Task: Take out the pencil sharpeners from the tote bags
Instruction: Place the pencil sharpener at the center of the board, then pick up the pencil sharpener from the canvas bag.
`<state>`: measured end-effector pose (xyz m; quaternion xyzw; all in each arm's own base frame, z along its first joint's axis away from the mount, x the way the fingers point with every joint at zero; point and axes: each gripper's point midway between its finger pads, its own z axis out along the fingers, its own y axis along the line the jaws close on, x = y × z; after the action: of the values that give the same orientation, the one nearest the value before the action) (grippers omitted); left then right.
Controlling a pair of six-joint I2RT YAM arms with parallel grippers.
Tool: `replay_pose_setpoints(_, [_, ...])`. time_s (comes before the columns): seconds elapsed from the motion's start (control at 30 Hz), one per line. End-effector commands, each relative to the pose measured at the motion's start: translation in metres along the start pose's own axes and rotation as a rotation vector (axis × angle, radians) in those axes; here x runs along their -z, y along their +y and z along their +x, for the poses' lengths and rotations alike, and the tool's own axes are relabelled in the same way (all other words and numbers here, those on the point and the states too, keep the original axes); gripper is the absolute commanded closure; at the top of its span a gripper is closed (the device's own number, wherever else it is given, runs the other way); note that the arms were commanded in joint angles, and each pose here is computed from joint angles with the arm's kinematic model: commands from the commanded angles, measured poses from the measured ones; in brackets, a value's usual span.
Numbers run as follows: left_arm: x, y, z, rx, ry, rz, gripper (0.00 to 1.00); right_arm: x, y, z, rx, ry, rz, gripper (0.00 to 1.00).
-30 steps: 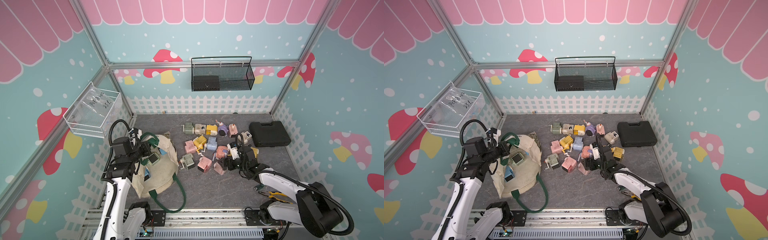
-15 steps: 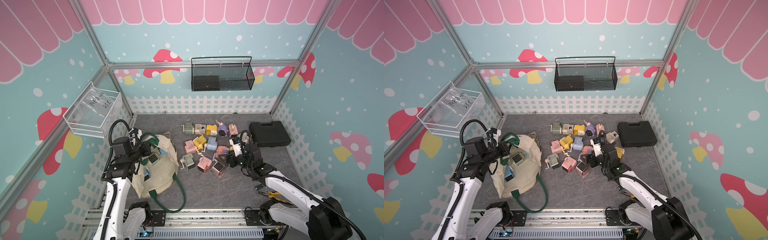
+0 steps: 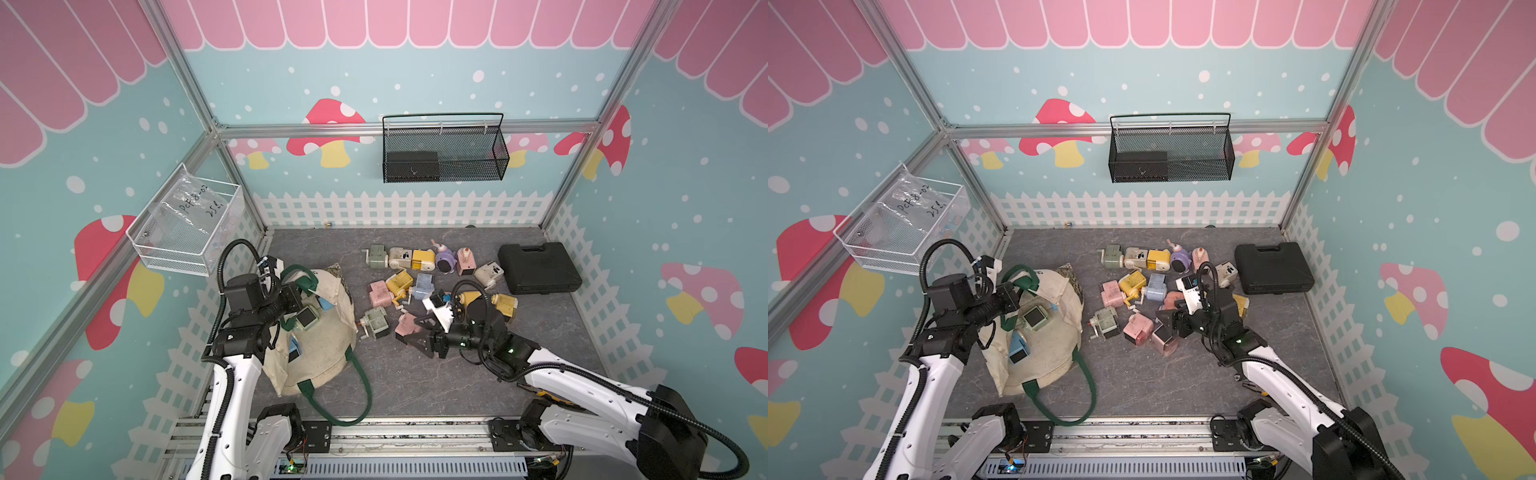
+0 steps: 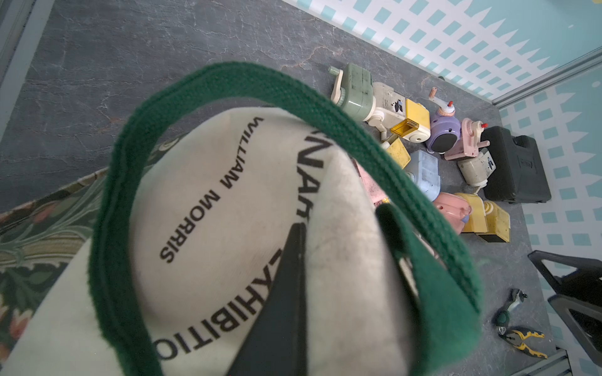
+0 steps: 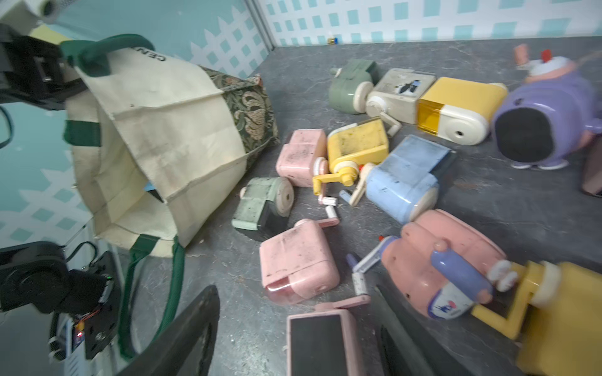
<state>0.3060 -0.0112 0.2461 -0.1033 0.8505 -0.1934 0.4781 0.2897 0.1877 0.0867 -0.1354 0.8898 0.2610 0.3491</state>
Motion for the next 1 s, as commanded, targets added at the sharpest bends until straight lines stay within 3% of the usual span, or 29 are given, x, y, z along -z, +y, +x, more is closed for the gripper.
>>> replay_pose_setpoints(0.0, [0.005, -0.003, -0.005, 0.007, -0.032, 0.017, 1.0, 0.018, 0.004, -0.025, 0.063, -0.063, 0.028, 0.1])
replay_pose_setpoints(0.27, [0.005, -0.003, -0.006, 0.008, -0.033, 0.015, 1.0, 0.056, 0.058, -0.06, 0.13, -0.193, -0.197, 0.2])
replay_pose_setpoints(0.47, [0.004, -0.003, -0.005, 0.008, -0.032, 0.015, 1.0, 0.072, 0.108, -0.065, 0.203, -0.228, -0.38, 0.26])
replay_pose_setpoints(0.67, [0.004, -0.003, -0.006, 0.009, -0.03, 0.015, 1.0, 0.065, 0.189, -0.04, 0.321, -0.205, -0.548, 0.3])
replay_pose_setpoints(0.8, [0.005, -0.003, -0.006, 0.008, -0.033, 0.017, 1.0, 0.046, 0.232, -0.018, 0.329, -0.171, -0.594, 0.36])
replay_pose_setpoints(0.97, [0.002, -0.002, -0.004, 0.018, -0.023, 0.02, 1.0, 0.023, 0.282, 0.002, 0.408, -0.165, -0.613, 0.36])
